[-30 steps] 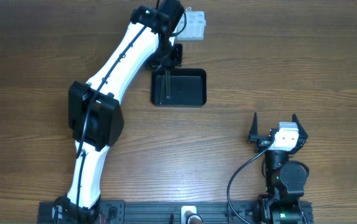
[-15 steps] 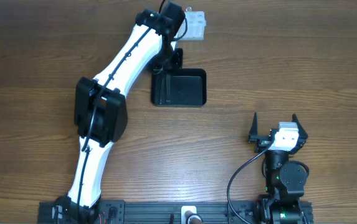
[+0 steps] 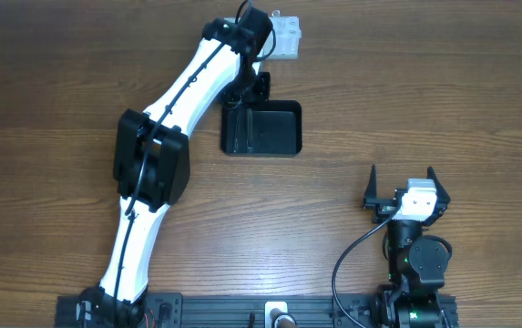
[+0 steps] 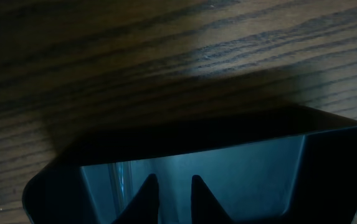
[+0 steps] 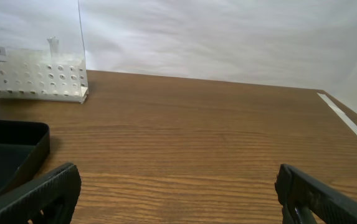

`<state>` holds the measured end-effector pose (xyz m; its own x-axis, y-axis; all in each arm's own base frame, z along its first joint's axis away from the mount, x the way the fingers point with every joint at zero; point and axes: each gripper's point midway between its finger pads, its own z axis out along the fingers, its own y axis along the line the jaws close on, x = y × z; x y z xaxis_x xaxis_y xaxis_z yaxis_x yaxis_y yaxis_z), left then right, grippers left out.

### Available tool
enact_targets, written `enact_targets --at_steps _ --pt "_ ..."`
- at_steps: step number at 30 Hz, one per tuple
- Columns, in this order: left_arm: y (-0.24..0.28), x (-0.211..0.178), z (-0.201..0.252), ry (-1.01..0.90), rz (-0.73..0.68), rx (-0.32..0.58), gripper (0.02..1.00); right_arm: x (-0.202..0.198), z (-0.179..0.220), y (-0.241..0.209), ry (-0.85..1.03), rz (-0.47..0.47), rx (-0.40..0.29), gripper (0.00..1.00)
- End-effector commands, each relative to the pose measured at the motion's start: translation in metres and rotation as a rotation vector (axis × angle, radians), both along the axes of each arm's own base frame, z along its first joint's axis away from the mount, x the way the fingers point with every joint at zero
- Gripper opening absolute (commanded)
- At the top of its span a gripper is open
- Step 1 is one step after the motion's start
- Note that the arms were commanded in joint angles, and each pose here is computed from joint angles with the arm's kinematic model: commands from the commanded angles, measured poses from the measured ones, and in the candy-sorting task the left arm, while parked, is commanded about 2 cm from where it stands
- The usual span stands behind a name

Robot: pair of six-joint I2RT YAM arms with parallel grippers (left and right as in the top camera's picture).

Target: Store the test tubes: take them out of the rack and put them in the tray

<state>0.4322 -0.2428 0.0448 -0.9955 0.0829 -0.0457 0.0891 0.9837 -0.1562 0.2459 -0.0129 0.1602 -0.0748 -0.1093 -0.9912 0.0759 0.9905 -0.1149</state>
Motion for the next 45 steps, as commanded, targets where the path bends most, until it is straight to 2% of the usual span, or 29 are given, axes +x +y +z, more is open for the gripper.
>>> enact_targets --at_steps 1,16,20,30,35,41,43,45 --pt "-0.003 -0.001 -0.015 0.029 0.01 -0.002 0.038 0.0 -0.001 0.002 0.0 0.01 -0.001 0.991" --pt "-0.005 0.002 -0.032 0.038 0.011 0.003 0.042 0.0 -0.002 0.002 0.0 0.01 -0.001 0.991" --pt "-0.006 0.004 -0.032 0.03 0.01 -0.001 0.141 0.0 -0.001 0.002 0.0 0.01 -0.001 0.993" --pt "-0.01 0.003 -0.022 0.025 0.008 -0.03 0.231 0.0 -0.002 0.002 0.0 0.01 -0.001 0.991" --pt "-0.011 0.007 0.002 -0.019 0.007 -0.051 0.233 0.0 -0.002 0.002 0.0 0.01 -0.001 0.993" --pt "-0.014 0.01 0.063 -0.128 0.003 -0.106 0.248 0.0 -0.002 0.002 0.0 0.01 -0.001 0.991" --pt "-0.013 0.01 0.086 -0.173 0.004 -0.121 0.318 0.0 -0.001 0.002 0.0 0.01 -0.001 0.991" --pt "-0.009 0.011 0.108 -0.222 0.007 -0.127 0.435 0.0 -0.001 0.002 0.0 0.01 -0.001 0.991"
